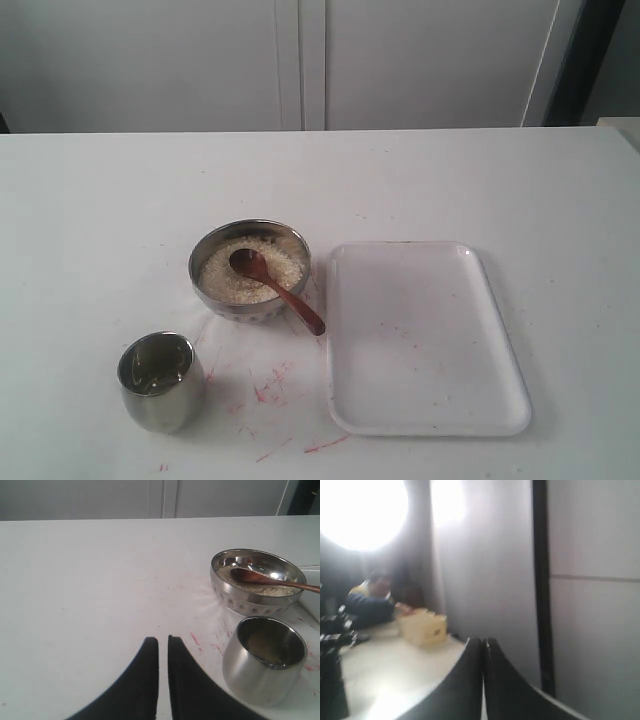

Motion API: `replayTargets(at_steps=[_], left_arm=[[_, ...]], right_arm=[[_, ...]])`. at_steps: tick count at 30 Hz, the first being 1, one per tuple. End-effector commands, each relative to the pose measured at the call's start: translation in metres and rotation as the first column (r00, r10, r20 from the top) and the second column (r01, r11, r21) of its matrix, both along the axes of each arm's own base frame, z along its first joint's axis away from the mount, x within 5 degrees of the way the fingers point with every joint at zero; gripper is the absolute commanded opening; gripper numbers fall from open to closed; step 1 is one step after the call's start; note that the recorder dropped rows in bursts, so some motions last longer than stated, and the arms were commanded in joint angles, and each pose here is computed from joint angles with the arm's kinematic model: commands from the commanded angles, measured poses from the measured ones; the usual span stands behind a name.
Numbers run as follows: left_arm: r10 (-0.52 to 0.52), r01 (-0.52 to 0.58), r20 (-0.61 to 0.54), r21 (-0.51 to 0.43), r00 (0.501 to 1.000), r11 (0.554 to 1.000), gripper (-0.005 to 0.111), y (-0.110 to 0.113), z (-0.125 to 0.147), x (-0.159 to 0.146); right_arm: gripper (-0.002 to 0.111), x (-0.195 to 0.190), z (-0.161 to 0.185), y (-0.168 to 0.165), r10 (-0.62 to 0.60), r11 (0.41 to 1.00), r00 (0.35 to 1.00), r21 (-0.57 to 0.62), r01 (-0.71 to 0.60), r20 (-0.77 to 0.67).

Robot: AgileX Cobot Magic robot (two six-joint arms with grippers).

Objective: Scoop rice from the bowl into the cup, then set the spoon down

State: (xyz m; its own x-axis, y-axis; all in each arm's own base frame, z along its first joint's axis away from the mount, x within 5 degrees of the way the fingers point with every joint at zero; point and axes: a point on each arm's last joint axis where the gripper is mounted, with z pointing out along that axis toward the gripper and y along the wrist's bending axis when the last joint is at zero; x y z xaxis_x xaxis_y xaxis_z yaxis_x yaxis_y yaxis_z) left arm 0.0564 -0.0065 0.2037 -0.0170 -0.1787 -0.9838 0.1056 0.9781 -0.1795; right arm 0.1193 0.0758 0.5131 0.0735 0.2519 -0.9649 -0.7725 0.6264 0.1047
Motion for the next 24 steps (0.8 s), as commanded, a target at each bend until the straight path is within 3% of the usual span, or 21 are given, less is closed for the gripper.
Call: replayTargets(at_steps=[1, 9, 13, 16, 19, 24], left_arm=[[0.002, -0.001, 0.009, -0.009, 1.0, 1.0, 0.014, 0.0, 0.003, 0.0], [0.002, -0.001, 0.009, -0.009, 1.0, 1.0, 0.014, 0.0, 0.003, 0.0], [0.002, -0.001, 0.009, -0.009, 1.0, 1.0, 0.014, 0.0, 0.003, 0.0], [0.002, -0.001, 0.009, -0.009, 1.0, 1.0, 0.014, 0.0, 0.003, 0.0], [0.002, -0.001, 0.009, -0.009, 1.0, 1.0, 0.014, 0.0, 0.003, 0.0], [0.002, -0.001, 0.009, -0.009, 1.0, 1.0, 0.014, 0.0, 0.003, 0.0]], right_arm=[[0.0, -0.02, 0.019, -0.017, -0.14, 0.973, 0.989, 0.19, 0.128, 0.05], [0.0, -0.012, 0.025, -0.037, -0.364, 0.9, 0.93, 0.278, 0.336, 0.055], [0.0, -0.007, 0.027, -0.053, -0.524, 0.808, 0.851, 0.337, 0.484, 0.032], [0.0, -0.007, 0.027, -0.055, -0.63, 0.777, 0.748, 0.179, 0.604, 0.211], [0.0, -0.008, 0.027, -0.048, -0.593, 0.744, 0.667, -0.009, 0.668, 0.451], [0.0, -0.007, 0.021, -0.038, -0.502, 0.737, 0.638, -0.096, 0.669, 0.584]])
